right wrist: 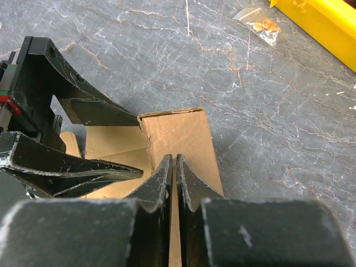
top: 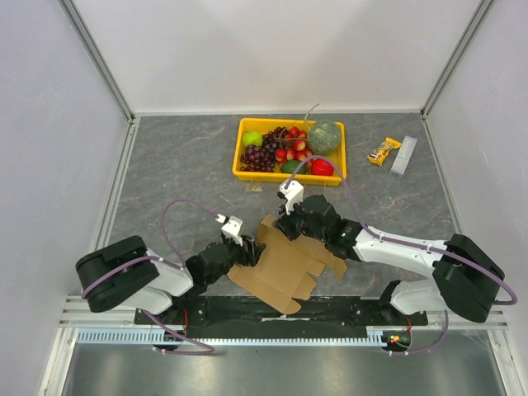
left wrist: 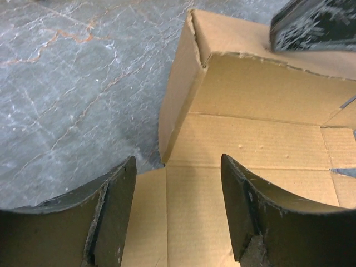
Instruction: Fold the paper box
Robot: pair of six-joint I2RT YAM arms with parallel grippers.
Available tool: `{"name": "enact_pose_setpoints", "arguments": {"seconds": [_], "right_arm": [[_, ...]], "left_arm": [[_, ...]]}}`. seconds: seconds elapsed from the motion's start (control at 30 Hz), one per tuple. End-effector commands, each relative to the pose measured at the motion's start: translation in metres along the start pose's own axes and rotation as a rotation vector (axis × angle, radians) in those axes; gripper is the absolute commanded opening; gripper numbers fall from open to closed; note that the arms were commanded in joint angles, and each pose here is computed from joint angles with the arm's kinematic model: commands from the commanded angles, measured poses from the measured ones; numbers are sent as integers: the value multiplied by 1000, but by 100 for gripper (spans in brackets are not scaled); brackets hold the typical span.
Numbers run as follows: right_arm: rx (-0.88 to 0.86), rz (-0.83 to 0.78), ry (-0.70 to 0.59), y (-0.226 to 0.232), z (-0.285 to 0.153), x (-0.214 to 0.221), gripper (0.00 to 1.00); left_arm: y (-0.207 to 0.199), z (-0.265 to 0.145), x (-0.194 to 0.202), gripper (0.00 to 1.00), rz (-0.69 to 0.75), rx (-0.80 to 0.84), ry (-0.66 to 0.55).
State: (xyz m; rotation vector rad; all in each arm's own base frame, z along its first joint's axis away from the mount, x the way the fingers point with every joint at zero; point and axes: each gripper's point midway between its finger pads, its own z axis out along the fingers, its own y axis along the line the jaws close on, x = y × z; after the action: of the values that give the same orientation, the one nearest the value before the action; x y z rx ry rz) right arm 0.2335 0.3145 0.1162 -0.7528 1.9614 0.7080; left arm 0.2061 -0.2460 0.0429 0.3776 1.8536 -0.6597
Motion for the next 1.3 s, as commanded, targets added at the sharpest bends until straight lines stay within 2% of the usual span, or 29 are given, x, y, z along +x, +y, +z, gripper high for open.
{"name": "enact_pose_setpoints", "arguments": {"seconds": [0.0,0.47,0.73,1.27], "right_arm": [[30,-4,-90,0,-9,-34,13],[88,-1,-168,-8,-1,-62,15],[66,-7,-147,-5,14,-60,16],[1,-9,-186,4,33,-53,15]], "left_arm": [[7,-11,8,69,-57,-46,48],[20,-29,-27,73,-104,-113,-65],[21,-23,-17,57,-91,-122,-38],[21,-12,-19,45,-78,-144,-48]]}}
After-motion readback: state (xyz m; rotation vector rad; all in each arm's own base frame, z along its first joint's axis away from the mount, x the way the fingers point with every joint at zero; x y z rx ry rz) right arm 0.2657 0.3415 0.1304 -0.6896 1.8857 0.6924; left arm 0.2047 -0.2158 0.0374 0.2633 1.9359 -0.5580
